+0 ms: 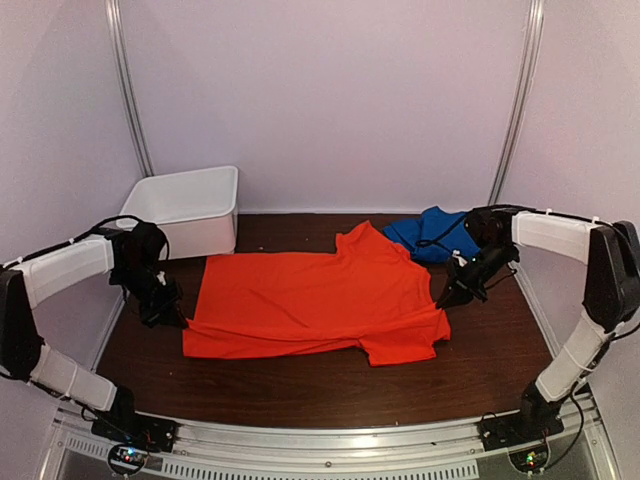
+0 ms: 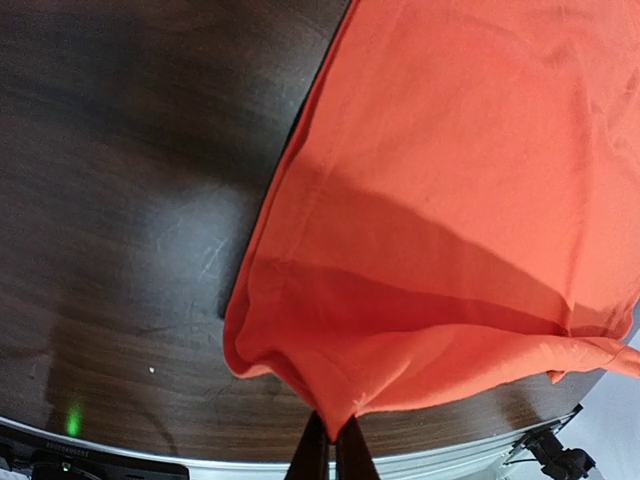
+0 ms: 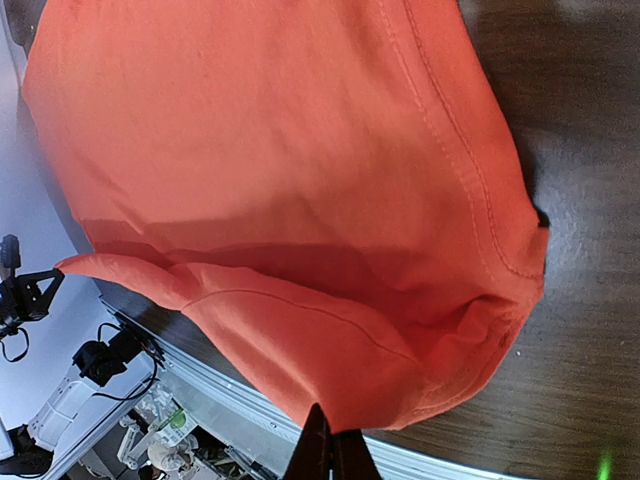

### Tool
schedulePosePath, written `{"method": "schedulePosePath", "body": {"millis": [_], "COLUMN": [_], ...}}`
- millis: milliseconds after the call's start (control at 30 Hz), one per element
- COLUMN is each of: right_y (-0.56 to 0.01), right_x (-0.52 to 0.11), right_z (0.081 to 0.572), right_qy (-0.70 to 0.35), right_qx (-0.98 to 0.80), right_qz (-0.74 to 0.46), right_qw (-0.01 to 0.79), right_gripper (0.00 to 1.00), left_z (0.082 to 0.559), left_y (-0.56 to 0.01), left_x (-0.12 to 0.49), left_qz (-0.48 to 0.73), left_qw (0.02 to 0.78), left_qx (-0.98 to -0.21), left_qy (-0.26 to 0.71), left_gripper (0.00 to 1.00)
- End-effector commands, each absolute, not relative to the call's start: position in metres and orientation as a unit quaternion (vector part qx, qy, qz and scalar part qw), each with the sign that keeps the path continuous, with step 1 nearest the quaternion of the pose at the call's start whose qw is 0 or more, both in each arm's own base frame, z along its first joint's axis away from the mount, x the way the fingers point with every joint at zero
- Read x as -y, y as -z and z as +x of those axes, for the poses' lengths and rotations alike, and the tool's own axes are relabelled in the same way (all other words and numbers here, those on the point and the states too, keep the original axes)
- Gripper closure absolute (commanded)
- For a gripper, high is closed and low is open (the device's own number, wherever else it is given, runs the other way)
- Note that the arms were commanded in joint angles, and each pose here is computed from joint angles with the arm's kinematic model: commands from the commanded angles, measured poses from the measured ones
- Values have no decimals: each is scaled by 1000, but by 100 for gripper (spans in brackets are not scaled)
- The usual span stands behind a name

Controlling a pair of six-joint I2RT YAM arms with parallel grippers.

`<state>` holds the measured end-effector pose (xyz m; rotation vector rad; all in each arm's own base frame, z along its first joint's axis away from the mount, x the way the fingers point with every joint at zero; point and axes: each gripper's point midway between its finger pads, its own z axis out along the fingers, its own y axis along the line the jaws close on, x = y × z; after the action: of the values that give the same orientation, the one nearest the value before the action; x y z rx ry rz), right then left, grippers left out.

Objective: Fold and stack the mixed laundry pile
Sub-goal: Fold the flattened T-shirt at the center of the board.

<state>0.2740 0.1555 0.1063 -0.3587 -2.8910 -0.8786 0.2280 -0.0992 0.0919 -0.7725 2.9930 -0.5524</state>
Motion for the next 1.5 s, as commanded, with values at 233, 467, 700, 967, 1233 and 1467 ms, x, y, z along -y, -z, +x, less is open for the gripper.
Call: {"method": "schedulePosePath", "body": {"millis": [233, 467, 700, 967, 1233, 1467], "right_y": [-97, -85, -94, -93, -94, -126], "right_x": [-168, -166, -152, -158, -164, -143], "right_z": [321, 333, 339, 339, 364, 351], "right_qy": [311, 311, 302, 321, 336, 336], "right_qx": [944, 944, 948, 941, 937, 936], "right_qz": [-100, -100, -100, -105, -97, -97], "right_qw": [47, 45, 25, 23, 2, -34], "right_gripper": [100, 100, 100, 100, 95, 47], "left_z": [286, 292, 287, 283, 303, 298], "left_y": [-75, -60, -59, -59, -50, -74], "left_x": [98, 99, 95, 92, 87, 77], "left_qz": [-233, -235, -237, -237, -236, -218], "left_qw": [28, 22, 29, 33, 48, 83], "left_qx": [-957, -958, -958, -958, -959, -962], "left_qy": [169, 165, 158, 156, 150, 145], "left_gripper": [100, 100, 100, 100, 100, 50]}}
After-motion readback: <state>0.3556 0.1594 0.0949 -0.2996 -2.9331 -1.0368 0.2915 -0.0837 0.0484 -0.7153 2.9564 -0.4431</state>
